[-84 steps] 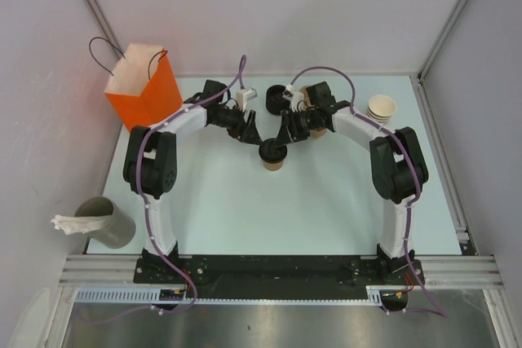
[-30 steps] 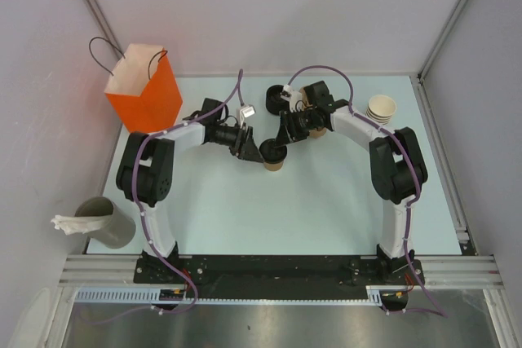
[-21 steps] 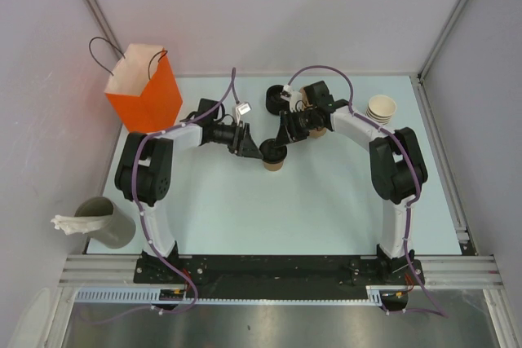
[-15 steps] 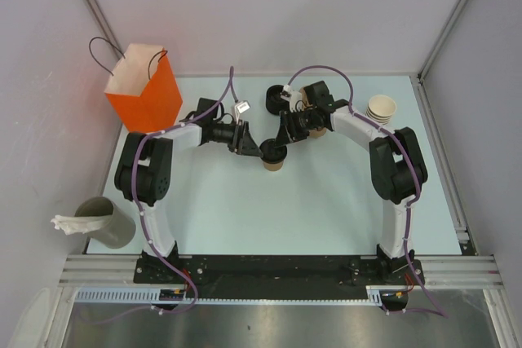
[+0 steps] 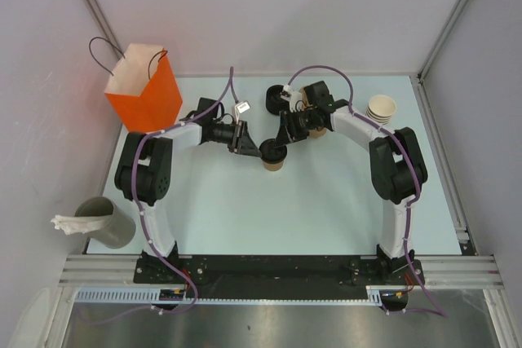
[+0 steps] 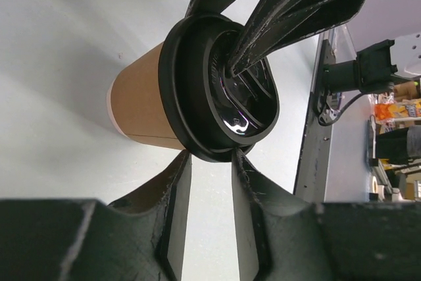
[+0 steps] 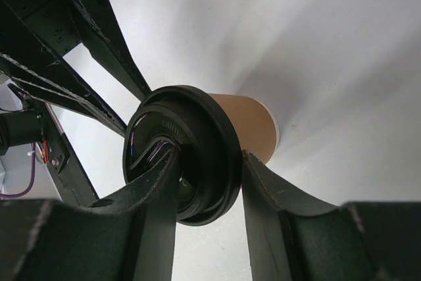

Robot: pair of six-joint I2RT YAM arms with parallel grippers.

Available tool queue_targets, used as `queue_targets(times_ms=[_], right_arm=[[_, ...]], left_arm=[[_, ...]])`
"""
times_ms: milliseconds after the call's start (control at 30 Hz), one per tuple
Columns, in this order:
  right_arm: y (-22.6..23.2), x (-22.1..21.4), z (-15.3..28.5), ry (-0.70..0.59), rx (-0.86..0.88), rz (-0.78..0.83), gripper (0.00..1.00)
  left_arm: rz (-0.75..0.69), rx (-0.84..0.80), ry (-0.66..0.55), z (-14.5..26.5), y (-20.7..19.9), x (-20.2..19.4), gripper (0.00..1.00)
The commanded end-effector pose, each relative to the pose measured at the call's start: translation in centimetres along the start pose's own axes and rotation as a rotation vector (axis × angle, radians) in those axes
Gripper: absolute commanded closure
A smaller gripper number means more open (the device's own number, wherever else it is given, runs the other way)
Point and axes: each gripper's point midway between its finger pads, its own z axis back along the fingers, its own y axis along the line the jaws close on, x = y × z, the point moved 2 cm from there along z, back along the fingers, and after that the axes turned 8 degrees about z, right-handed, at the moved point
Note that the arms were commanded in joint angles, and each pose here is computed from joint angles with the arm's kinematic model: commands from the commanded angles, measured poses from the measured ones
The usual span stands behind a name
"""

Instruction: Pack the takeout coffee

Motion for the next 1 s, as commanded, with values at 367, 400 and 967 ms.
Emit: queue_targets(times_ms=[367,400,967], right_arm=[[-2.2,-2.8,-1.4,0.108,-0.146,0.053,0.60],[-2.0,-2.7,-1.5,0.108,-0.142,0.055,0.60],[-0.4,-1.2,-1.0,0.070,-0.082,0.096,0.59]], left_arm=[[0.011,0.334,0.154,-1.6,6.5,-2.9,0.73],[0.011,0.307,0.151,-1.8,6.1,-2.8,0.72],[-0.230,0.062,-0.021,3.0,-3.5,5.6,0.29]])
